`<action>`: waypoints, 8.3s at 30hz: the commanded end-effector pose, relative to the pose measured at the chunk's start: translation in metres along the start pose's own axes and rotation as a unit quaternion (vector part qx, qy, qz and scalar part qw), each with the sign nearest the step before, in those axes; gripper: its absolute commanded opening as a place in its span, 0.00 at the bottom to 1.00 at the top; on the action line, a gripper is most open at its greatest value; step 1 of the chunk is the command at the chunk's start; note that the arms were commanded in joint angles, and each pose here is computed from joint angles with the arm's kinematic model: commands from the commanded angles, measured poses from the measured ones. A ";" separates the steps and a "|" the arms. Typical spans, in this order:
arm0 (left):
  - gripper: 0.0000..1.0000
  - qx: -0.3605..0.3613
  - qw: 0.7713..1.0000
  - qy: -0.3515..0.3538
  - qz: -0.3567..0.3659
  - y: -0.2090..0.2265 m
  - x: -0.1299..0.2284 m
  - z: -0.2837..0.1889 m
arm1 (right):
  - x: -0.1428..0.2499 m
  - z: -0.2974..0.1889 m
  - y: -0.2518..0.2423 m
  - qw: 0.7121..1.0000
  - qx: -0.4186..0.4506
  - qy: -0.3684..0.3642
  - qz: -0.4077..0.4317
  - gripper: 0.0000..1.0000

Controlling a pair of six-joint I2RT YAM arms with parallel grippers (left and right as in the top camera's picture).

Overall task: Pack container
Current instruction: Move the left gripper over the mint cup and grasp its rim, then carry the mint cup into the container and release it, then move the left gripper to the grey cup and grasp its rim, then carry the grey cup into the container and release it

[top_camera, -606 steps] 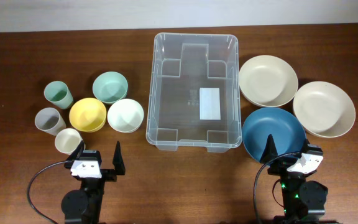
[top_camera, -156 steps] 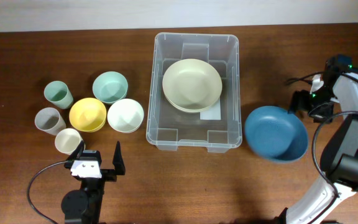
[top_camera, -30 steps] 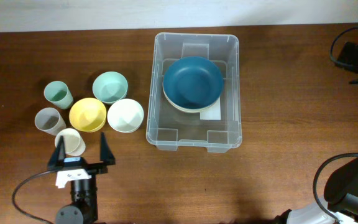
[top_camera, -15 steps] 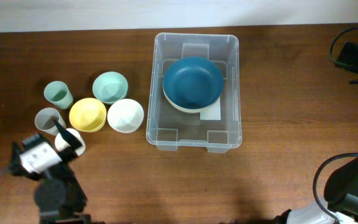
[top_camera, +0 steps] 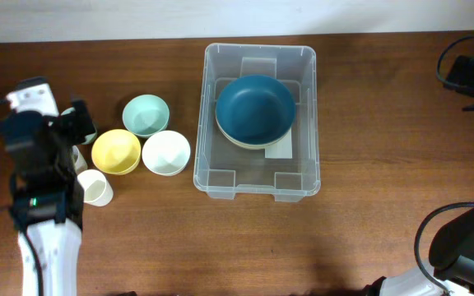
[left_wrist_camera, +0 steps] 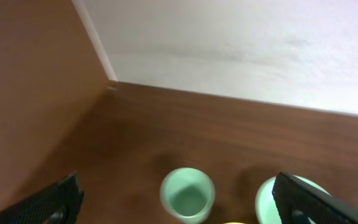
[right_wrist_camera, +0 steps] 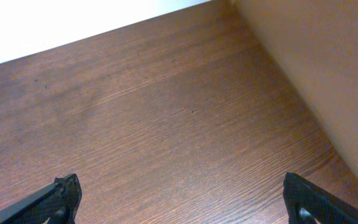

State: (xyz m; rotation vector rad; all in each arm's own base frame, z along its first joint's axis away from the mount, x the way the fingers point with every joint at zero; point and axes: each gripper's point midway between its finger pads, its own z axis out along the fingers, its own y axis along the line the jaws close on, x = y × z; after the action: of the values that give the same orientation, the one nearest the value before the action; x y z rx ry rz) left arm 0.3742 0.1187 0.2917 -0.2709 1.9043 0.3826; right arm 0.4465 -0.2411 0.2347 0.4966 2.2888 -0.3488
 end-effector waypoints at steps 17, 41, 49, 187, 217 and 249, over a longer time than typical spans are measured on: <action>0.97 0.074 0.992 0.099 0.002 -0.057 0.110 0.137 | -0.001 0.001 -0.004 1.000 0.008 -0.001 0.007 0.99; 0.67 0.075 0.986 0.149 0.009 -0.065 0.164 0.162 | -0.001 0.001 -0.004 1.000 0.008 -0.001 0.007 0.99; 0.59 0.034 0.988 0.152 0.015 -0.051 0.166 0.163 | -0.001 0.001 -0.004 1.000 0.008 -0.001 0.007 0.99; 0.99 -0.117 0.887 0.400 -0.201 0.012 0.044 0.061 | -0.001 0.001 -0.004 1.000 0.008 -0.001 0.007 0.99; 0.30 -0.158 0.852 0.442 -0.231 0.011 0.205 0.104 | -0.001 0.001 -0.004 1.000 0.008 -0.001 0.007 0.99; 0.01 0.522 0.805 0.170 0.224 -0.284 0.003 -0.049 | -0.001 0.001 -0.004 1.000 0.008 -0.001 0.007 0.99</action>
State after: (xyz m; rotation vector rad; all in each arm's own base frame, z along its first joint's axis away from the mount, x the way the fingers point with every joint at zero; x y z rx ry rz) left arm 0.4630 -0.1020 0.2626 0.5467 2.3442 -0.4422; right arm 0.4463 -0.2411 0.2345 0.4963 2.2897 -0.3488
